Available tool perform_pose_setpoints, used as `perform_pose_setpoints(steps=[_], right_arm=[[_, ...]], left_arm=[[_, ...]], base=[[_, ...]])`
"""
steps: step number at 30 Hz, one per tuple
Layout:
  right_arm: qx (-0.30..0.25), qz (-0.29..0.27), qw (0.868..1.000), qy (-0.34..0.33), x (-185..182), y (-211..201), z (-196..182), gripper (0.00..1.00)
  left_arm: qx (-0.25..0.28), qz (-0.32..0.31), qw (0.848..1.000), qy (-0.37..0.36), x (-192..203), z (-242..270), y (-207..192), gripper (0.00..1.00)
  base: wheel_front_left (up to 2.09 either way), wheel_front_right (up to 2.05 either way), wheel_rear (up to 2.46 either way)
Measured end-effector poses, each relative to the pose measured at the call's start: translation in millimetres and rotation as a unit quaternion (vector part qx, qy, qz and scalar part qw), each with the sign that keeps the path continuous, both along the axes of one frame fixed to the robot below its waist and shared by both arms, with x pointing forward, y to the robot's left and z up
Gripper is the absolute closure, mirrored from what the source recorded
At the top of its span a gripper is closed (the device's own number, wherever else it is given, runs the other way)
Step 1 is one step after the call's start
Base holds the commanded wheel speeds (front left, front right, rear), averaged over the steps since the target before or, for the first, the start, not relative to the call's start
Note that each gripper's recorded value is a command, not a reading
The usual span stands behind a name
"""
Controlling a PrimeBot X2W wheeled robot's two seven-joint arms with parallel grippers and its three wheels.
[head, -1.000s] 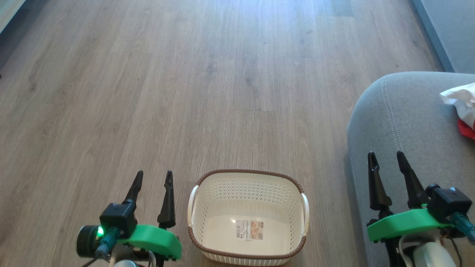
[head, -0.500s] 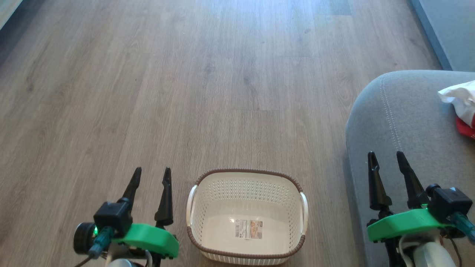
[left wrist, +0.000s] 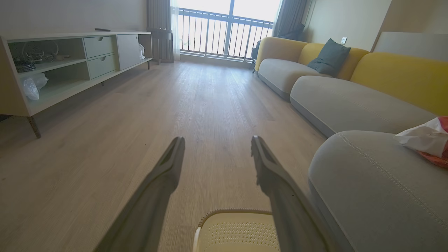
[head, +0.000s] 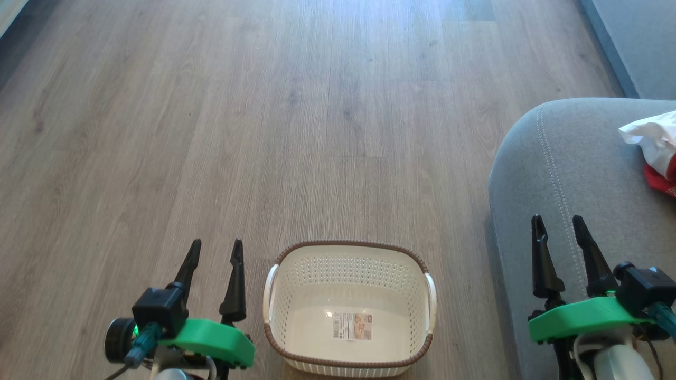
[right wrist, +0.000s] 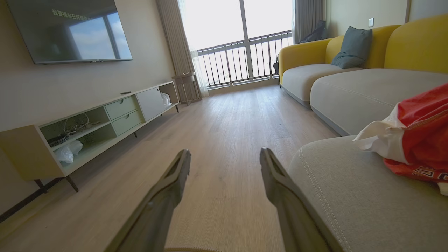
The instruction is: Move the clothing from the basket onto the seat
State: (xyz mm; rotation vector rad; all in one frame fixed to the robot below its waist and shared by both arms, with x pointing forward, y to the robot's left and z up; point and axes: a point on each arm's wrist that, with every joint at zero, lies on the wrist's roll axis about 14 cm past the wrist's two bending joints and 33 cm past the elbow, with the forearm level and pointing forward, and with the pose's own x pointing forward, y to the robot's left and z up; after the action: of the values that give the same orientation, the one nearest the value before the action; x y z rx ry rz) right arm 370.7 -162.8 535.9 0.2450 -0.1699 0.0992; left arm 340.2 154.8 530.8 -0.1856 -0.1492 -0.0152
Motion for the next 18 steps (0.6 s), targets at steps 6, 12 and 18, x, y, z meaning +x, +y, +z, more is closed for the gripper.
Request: perform_pose_setpoints(steps=[6,12,18], right_arm=[[0.000,-0.002,1.000,0.000,-1,-1,0,0.00],[0.002,-0.005,0.998,0.061,-12,-2,-39,1.00],[0.029,-0.011,0.996,0.088,-18,-6,-53,1.00]], left_arm=[[-0.001,-0.002,1.000,0.001,0,0,-1,0.00],[-0.001,0.001,0.998,0.065,-12,-42,0,1.00],[-0.030,0.005,0.995,0.096,-19,-59,2,1.00]], base=[[0.00,0.00,0.00],[0.00,0.00,0.00],[0.00,0.00,0.00]])
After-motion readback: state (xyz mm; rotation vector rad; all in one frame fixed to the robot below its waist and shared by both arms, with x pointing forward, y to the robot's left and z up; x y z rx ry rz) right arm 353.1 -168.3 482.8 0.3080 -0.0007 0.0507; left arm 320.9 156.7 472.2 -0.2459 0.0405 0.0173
